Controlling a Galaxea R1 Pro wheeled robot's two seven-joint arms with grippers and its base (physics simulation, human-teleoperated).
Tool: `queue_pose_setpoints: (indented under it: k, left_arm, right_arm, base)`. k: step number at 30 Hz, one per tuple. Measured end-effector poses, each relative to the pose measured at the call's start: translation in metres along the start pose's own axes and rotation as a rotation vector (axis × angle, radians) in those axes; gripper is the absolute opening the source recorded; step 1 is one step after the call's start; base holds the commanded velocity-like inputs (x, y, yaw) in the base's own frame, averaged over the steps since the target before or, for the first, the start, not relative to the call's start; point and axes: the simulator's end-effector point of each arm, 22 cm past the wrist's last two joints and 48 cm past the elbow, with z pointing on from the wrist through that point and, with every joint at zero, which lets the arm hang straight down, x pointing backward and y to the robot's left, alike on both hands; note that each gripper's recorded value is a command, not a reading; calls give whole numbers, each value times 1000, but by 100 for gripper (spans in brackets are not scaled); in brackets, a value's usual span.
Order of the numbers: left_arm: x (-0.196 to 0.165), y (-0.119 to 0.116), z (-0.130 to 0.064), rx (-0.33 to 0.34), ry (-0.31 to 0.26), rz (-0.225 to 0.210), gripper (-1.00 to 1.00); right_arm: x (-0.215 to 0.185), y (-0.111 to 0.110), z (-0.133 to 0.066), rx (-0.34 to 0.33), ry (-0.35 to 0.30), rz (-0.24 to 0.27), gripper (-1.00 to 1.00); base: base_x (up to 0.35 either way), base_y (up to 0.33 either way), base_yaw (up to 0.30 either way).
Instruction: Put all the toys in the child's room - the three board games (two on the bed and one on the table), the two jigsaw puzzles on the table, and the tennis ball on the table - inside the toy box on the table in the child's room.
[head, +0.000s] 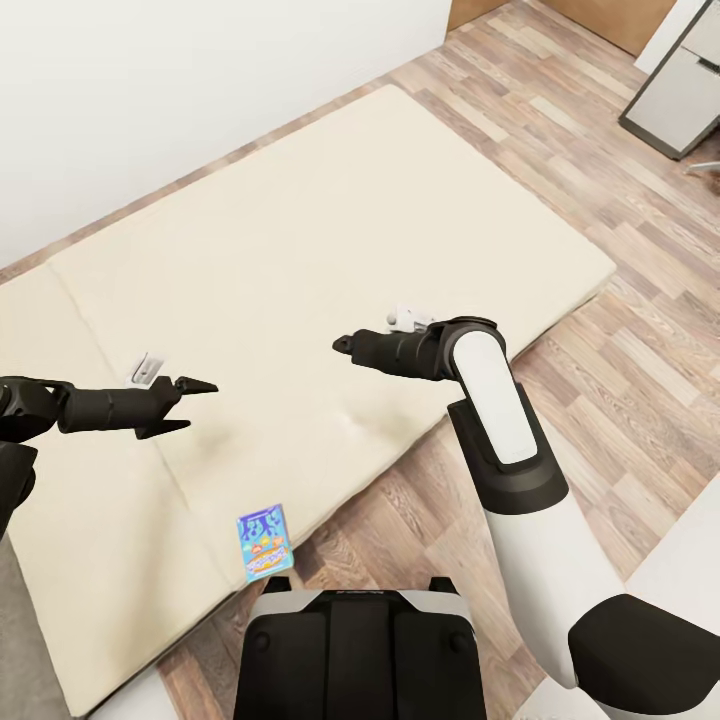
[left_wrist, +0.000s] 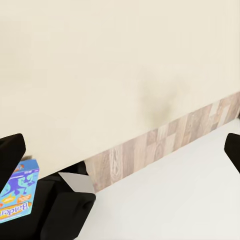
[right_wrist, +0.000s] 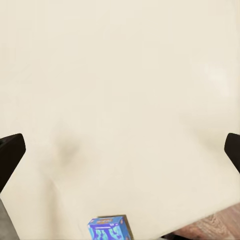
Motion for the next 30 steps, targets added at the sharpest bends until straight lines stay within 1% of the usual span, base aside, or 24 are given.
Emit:
queue_pose_setpoints:
  k: [8, 14, 21, 30]
  left_arm:
    - [0, -1, -1, 2, -2, 2, 100]
    - [-1, -2, -2, 3, -3, 2, 100]
    - [-1, -3, -3, 3, -4, 3, 100]
    - [-1, -4, -4, 5, -6, 5, 100]
  right_arm:
    - [-1, 1, -2, -1, -3, -1, 100]
    - [-2, 1, -2, -1, -4, -2, 100]
    - [-2, 2, -3, -1, -6, -3, 100]
    - [-3, 3, -5, -2, -8, -5, 100]
  base:
    - [-58, 9, -101]
    - [-29, 1, -35]
    - [-162, 0, -82]
    - [-59, 1, -52]
